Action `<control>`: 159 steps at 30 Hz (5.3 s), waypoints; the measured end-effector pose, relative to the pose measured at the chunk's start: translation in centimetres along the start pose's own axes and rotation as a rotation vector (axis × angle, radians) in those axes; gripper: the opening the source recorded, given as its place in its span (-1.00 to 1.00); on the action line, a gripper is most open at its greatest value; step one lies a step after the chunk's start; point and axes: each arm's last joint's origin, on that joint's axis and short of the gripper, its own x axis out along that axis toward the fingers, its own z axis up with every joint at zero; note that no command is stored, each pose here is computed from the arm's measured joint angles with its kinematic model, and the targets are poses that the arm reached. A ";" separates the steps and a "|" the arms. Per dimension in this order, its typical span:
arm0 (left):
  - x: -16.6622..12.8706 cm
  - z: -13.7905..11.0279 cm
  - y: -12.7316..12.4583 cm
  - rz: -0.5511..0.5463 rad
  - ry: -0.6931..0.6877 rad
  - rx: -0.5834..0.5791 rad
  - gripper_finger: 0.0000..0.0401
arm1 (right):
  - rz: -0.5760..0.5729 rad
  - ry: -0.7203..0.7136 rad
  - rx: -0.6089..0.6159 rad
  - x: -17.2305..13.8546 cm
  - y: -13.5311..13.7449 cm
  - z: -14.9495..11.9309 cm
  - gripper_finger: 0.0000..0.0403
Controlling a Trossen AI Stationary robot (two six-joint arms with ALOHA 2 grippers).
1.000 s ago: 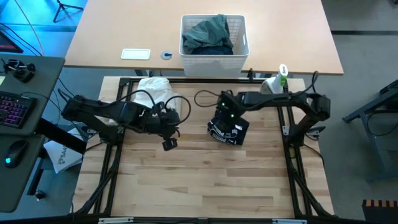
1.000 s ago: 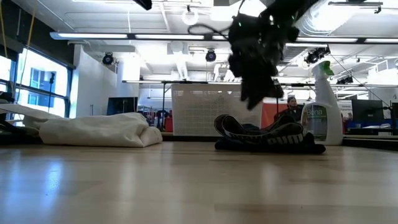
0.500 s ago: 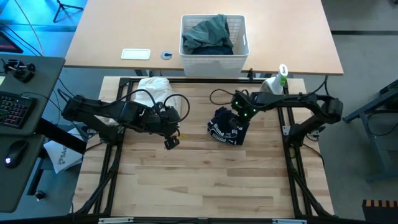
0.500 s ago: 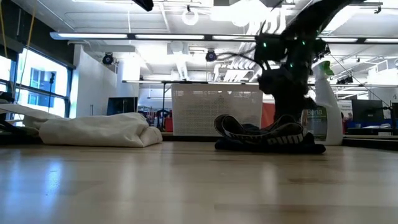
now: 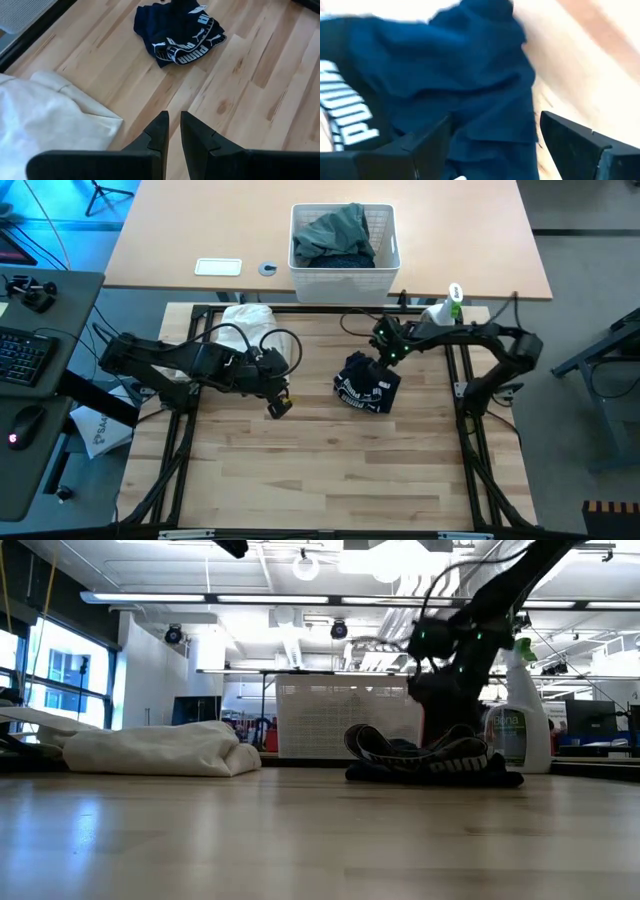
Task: Fold Laundry from Bin
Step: Put the folded blue boxer short into the white bin, then return to Home Position
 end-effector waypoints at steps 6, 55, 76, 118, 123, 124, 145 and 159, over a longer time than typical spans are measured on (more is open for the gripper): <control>0.1 0.1 0.2 0.009 0.007 -0.042 -0.83 | 0.071 0.110 -0.042 2.9 -0.4 -0.4 0.30; -10.7 3.4 16.2 0.357 -0.489 0.119 -0.83 | 0.389 -0.977 0.425 -18.7 -14.1 27.3 -0.99; -9.8 4.1 15.9 0.350 -0.493 0.044 -0.83 | 0.117 -0.535 0.593 -14.1 -20.9 24.4 -0.76; -9.0 4.4 15.7 0.308 -0.477 -0.010 -0.83 | 0.230 -0.580 -0.405 -35.8 8.6 7.6 -0.34; -9.0 4.4 15.8 0.316 -0.487 -0.055 -0.83 | 0.368 -0.730 -0.474 -32.5 10.7 6.2 -0.34; -9.0 4.4 15.8 0.313 -0.488 -0.067 -0.83 | 0.403 -0.753 -0.471 -31.0 10.9 5.9 -0.34; -8.9 4.5 15.6 0.204 -0.525 -0.353 -0.83 | 0.814 -0.905 -0.134 -15.9 6.1 -11.6 -0.34; -8.8 4.5 15.4 0.103 -0.506 -0.429 -0.83 | 0.859 -1.094 -0.103 -10.4 4.6 -17.6 -0.34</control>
